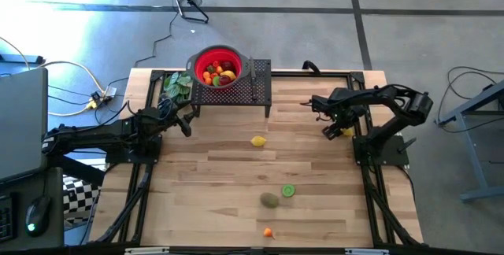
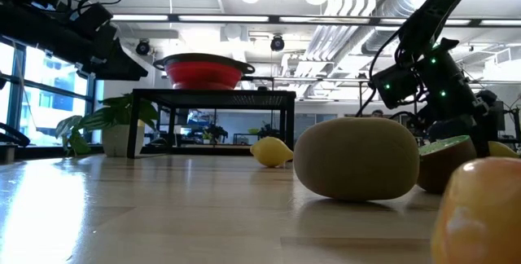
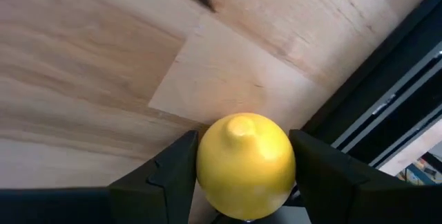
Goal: Pick & Place Fruit
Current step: Put the yellow lemon into the red strainer bowl on the shelf
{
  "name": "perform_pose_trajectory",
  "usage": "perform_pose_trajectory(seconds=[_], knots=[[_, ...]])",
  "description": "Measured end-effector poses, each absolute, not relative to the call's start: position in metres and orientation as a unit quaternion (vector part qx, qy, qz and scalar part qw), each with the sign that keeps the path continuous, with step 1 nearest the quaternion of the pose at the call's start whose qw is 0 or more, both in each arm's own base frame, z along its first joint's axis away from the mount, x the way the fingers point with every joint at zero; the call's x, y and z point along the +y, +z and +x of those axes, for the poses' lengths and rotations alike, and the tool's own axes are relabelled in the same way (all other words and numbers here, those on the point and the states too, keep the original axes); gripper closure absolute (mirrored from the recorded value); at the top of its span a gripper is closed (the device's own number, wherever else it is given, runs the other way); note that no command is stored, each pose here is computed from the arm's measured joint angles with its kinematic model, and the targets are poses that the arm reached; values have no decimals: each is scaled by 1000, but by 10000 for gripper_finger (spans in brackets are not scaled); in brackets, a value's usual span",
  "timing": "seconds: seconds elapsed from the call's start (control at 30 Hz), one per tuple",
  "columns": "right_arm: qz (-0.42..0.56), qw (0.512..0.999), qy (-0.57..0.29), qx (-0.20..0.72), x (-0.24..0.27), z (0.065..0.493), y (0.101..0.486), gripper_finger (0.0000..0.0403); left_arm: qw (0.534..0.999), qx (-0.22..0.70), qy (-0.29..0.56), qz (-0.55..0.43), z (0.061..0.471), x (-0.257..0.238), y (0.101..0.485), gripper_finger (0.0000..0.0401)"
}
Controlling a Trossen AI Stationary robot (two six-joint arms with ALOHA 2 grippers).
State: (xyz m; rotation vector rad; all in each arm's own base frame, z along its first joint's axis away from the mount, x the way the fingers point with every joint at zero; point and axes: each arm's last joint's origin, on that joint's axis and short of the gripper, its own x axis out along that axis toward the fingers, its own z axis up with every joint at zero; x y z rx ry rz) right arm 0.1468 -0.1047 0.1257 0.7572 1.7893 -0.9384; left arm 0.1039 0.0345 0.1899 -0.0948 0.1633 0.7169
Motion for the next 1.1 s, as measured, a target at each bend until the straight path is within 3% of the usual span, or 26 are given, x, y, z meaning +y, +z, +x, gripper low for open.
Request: perform_pose_trajectory(seconds=[0.43,1.1], knots=[[365,512,-335,702,-102,151,133,207,932,80,350,-46,104,35,190,173],[455,694,-206,519,-115,188,146,207,932,80,350,-46,104,35,190,173]])
